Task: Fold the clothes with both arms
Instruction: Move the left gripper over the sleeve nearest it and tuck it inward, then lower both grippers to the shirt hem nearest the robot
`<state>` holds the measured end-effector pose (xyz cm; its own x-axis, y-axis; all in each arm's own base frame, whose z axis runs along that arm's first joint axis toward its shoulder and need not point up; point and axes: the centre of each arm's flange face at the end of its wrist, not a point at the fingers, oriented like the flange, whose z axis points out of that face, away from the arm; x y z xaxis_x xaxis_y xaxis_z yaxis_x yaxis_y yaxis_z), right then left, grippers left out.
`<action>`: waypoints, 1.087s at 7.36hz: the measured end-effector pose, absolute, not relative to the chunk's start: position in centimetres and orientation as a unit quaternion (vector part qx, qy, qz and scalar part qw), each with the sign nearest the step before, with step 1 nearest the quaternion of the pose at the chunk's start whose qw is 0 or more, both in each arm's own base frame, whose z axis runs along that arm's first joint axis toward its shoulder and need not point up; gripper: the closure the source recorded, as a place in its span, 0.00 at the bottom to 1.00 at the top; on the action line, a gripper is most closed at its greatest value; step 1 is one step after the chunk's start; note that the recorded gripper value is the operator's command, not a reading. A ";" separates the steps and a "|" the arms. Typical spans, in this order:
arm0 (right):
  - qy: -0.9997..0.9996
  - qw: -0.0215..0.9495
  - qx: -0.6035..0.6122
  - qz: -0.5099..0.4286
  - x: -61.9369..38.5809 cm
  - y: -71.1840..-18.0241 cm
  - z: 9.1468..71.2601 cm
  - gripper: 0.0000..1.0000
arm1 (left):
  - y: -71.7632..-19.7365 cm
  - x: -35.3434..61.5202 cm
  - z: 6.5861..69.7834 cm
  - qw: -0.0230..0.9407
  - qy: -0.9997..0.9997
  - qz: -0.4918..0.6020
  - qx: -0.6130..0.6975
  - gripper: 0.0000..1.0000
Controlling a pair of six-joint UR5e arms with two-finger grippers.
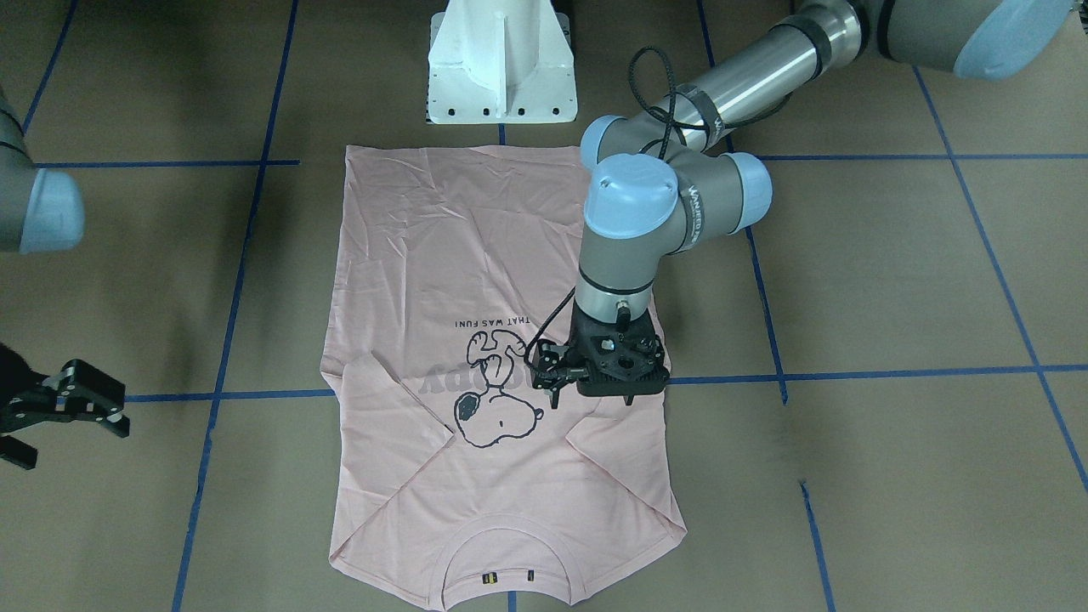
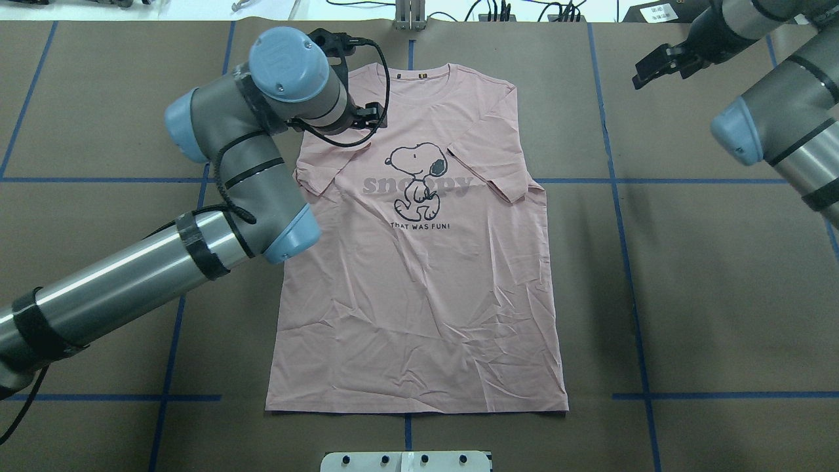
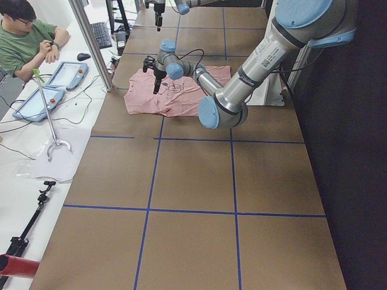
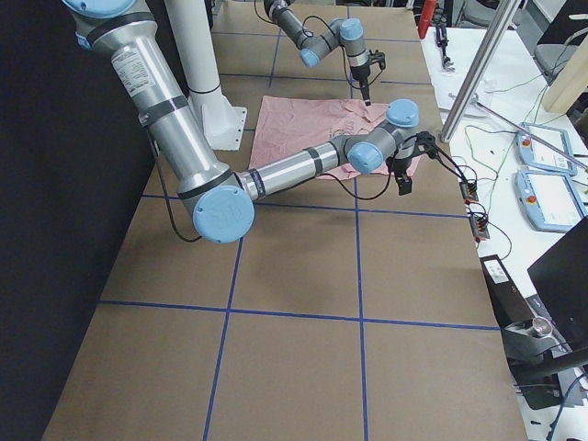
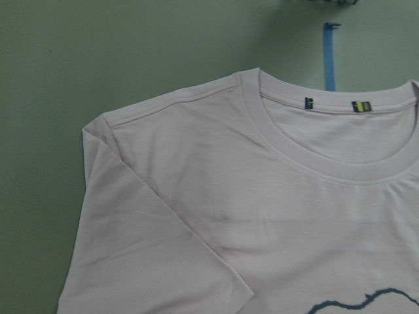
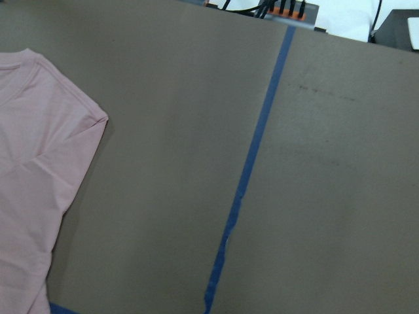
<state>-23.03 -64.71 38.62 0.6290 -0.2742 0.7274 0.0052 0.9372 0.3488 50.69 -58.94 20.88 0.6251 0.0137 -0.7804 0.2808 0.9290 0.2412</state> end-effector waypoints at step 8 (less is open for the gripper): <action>-0.476 0.871 0.097 0.065 -43.7 -24.6 29.6 0.06 | -30.7 46.2 27.4 0.859 0.503 -0.033 0.092 0.16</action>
<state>-43.71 -24.61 29.62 0.5377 0.0208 0.8429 -0.2053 0.9728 0.1070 46.24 -30.66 27.37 0.4925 0.0349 -0.8696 0.1496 0.9809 0.1241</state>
